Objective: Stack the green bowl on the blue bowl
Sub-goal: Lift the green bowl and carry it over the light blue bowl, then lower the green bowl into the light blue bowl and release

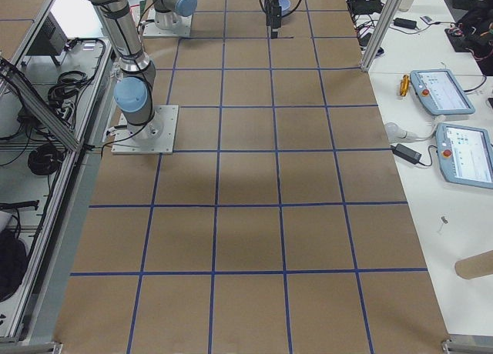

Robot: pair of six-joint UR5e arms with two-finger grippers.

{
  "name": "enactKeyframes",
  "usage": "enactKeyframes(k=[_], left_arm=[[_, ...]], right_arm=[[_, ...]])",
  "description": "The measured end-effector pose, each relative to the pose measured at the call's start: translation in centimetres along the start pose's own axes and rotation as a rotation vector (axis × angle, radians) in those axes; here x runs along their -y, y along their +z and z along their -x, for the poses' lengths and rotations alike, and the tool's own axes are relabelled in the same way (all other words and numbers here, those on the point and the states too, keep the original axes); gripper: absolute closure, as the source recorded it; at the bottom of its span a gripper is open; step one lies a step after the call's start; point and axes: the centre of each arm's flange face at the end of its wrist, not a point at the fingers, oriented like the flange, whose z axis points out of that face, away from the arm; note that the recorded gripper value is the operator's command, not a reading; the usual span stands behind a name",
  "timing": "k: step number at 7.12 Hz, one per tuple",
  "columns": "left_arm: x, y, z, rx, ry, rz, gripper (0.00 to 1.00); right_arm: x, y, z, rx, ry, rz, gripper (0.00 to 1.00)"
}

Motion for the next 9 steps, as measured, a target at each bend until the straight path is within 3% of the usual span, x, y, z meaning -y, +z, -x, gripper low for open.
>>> enactKeyframes(k=[2,4,6,9], left_arm=[[7.4,-4.5,1.5,0.024,-0.038,0.039,1.00],[15.9,-6.9,2.4,0.032,-0.110,0.032,1.00],[24.3,-6.6,1.9,0.007,-0.221,0.010,1.00],[31.3,-4.7,-1.0,-0.049,-0.373,-0.002,1.00]], right_arm=[[0.0,0.0,0.0,0.000,-0.001,0.000,0.00],[0.0,0.0,0.0,0.000,0.000,0.000,0.00],[0.0,0.0,0.0,0.000,-0.001,0.000,0.00],[0.0,0.0,0.0,0.000,-0.001,0.000,0.00]])
